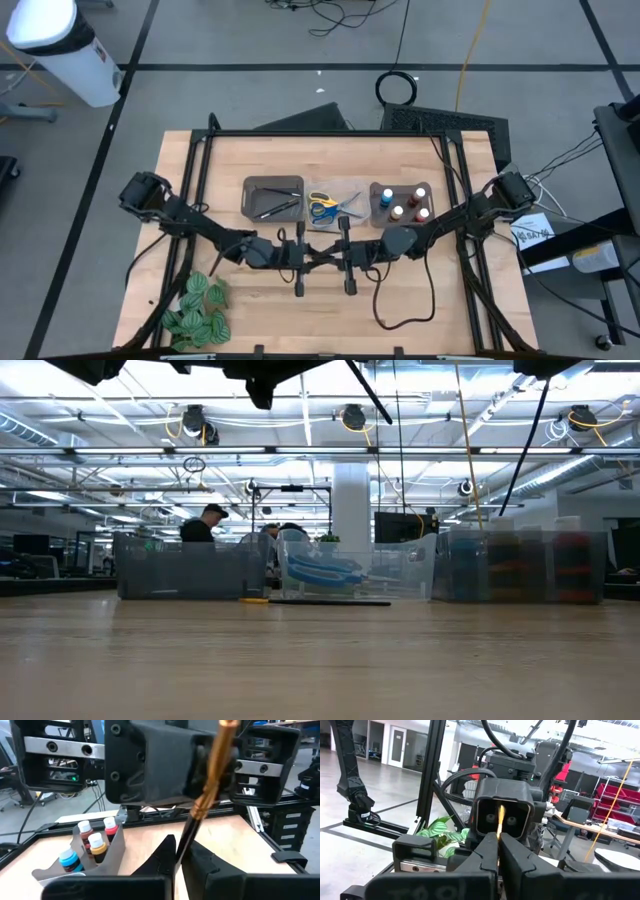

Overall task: Pick & Place Paint Supplies
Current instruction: Put the bottom gold black paint brush into the left black bin

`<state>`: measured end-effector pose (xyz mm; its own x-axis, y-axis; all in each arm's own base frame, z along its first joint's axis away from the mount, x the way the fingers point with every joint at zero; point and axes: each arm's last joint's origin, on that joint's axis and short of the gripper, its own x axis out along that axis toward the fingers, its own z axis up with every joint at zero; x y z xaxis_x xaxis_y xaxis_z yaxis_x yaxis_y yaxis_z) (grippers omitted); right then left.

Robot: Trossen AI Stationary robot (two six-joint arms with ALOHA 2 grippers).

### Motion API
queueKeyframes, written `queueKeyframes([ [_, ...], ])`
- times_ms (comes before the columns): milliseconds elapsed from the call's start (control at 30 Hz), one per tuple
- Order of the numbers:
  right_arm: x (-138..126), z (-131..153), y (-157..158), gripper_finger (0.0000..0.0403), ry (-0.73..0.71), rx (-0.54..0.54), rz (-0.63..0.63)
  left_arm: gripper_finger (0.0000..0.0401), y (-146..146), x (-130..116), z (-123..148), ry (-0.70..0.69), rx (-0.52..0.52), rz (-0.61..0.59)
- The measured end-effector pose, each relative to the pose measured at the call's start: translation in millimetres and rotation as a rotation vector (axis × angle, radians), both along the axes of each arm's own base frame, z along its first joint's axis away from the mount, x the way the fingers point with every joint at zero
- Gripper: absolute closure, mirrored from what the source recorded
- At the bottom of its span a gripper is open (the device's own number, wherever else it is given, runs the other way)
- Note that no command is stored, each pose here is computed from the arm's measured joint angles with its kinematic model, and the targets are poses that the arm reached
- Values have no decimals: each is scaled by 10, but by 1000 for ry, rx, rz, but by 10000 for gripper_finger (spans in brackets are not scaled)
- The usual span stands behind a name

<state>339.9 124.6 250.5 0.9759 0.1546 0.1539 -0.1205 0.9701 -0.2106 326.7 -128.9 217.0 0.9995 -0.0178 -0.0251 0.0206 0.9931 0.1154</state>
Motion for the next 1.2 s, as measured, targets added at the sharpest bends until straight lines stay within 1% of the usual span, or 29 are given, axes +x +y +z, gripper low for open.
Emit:
queueKeyframes([
  [133,1,3,1,403,2,-5,-2,379,1,-54,48,40,19,17],
  [267,-5,0,17,395,5,-2,-7,387,31,-199,130,140,68,108],
  [367,-12,-10,43,385,12,-7,16,386,87,-331,244,137,52,197],
  [467,-12,-4,39,378,9,-4,13,387,143,-513,193,162,80,242],
  [533,-12,-7,37,375,10,-5,9,387,214,-669,119,173,78,285],
  [600,-16,-9,47,374,12,-5,13,387,317,-829,54,175,65,366],
  [700,-19,-5,55,376,8,-5,19,387,477,-1085,-79,245,77,542],
  [733,-18,-5,52,377,8,-4,18,387,531,-1154,-106,272,65,598],
  [800,-13,-5,39,379,7,-3,12,387,639,-1269,-156,339,23,665],
  [867,-5,-2,17,380,3,-3,5,387,726,-1326,-199,396,-26,699],
  [967,8,0,-20,380,3,7,-4,387,815,-1348,-284,433,-63,748],
  [1067,18,-5,-46,379,12,30,-7,385,878,-1324,-367,489,-83,741],
  [1133,20,-12,-50,379,21,41,-8,373,906,-1307,-417,537,-98,724],
  [1200,21,-17,-49,379,26,40,-7,353,920,-1292,-425,551,-121,707],
])
